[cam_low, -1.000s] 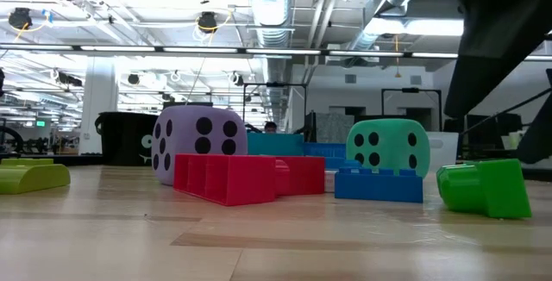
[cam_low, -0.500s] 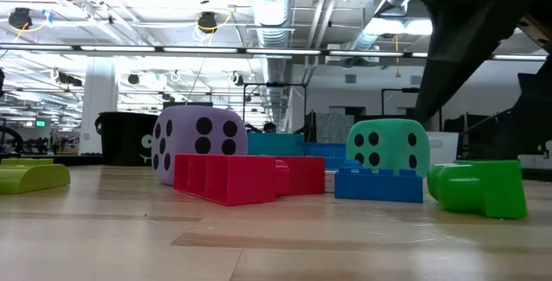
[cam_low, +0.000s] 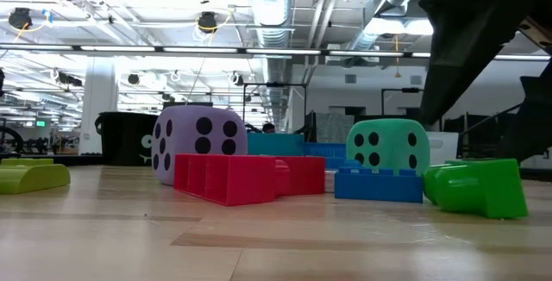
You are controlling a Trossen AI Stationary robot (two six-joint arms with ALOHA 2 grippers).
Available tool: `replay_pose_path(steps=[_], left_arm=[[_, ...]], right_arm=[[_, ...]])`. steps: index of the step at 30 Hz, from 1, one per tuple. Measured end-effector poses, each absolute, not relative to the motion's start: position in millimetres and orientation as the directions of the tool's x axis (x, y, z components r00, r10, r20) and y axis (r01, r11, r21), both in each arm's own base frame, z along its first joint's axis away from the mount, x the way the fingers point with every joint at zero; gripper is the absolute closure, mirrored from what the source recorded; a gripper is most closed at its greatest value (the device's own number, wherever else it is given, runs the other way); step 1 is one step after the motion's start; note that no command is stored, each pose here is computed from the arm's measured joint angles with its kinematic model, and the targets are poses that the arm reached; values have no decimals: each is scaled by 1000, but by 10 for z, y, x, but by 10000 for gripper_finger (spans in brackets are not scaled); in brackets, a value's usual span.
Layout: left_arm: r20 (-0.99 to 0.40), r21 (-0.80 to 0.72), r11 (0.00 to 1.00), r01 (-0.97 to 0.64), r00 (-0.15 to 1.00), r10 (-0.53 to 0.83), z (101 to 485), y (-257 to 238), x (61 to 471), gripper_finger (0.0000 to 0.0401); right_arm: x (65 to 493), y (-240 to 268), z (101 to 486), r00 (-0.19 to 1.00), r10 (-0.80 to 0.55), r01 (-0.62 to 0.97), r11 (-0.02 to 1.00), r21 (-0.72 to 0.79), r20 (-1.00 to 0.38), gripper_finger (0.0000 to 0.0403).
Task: Pick & Place Toys
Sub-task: Put the large green game piece into the transparent bin
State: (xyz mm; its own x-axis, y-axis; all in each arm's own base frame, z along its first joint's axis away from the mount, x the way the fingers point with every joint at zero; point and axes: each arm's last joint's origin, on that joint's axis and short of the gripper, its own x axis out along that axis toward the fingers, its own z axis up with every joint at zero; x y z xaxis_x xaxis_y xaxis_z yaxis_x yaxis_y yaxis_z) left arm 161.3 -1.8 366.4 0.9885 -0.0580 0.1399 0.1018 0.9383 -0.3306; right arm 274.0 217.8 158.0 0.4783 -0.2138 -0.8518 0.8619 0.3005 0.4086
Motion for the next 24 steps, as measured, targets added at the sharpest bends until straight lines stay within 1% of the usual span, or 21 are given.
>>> replay_pose_path(steps=[7,19,24], left_arm=[[140,-331,938,102,988,-58,3663,-18,1613,399],[140,-331,938,102,988,-58,3664,-18,1612,399],[140,-331,938,102,988,-58,3663,-18,1613,399]], right_arm=[[2797,2107,1580,474,-226,867,288,406,-851,74],[2872,2075,1592,500,-211,855,278,439,-840,74],[2892,2090,1599,519,-196,841,289,457,-832,74]])
